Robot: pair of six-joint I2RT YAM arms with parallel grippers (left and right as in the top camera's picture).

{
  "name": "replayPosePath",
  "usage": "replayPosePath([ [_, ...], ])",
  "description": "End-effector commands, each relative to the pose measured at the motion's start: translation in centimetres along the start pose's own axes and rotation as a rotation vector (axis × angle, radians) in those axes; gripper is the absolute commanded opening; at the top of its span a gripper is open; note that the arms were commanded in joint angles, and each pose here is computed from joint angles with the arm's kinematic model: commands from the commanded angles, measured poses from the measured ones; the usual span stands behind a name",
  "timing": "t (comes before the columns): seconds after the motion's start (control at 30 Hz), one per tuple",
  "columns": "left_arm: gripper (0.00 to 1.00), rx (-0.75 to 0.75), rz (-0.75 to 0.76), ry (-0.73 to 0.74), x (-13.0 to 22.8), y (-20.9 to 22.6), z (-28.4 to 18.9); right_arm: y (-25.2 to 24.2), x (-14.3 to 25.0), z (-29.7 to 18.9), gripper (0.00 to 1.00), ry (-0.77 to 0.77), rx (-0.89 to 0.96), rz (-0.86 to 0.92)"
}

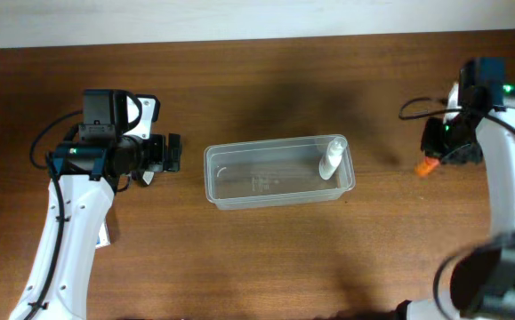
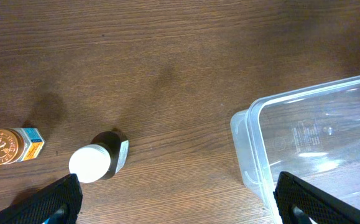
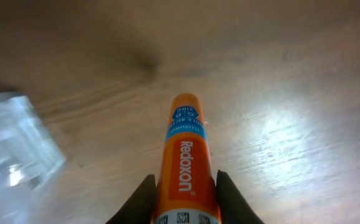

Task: Pack container
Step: 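Place the orange tube upright in the container beside the spray bottle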

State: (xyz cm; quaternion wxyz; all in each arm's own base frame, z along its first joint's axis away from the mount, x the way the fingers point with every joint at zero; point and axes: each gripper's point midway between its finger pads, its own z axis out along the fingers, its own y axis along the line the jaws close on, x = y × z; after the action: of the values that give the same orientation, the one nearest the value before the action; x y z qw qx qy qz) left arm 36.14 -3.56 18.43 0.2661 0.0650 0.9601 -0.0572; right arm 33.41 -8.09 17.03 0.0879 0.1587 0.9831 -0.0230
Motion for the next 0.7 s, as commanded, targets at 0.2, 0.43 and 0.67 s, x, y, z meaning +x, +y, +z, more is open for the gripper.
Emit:
replayPosePath([
  [0.2,0.99,0.015,0.015,-0.022,-0.8,-0.2,-0.4,7.4,4.5,-10.1,0.21,-0.169,-0.115,-0.274],
  [0.43,0.99,0.015,0.015,-0.022,-0.8,-0.2,-0.4,13.0,6.7,-10.1,0.22,-0.144,-0.19,-0.433],
  [0.67,0.99,0.015,0.015,-0.019,-0.8,-0.2,-0.4,15.5,6.6,-6.6,0.22,-0.048,-0.172,-0.488],
])
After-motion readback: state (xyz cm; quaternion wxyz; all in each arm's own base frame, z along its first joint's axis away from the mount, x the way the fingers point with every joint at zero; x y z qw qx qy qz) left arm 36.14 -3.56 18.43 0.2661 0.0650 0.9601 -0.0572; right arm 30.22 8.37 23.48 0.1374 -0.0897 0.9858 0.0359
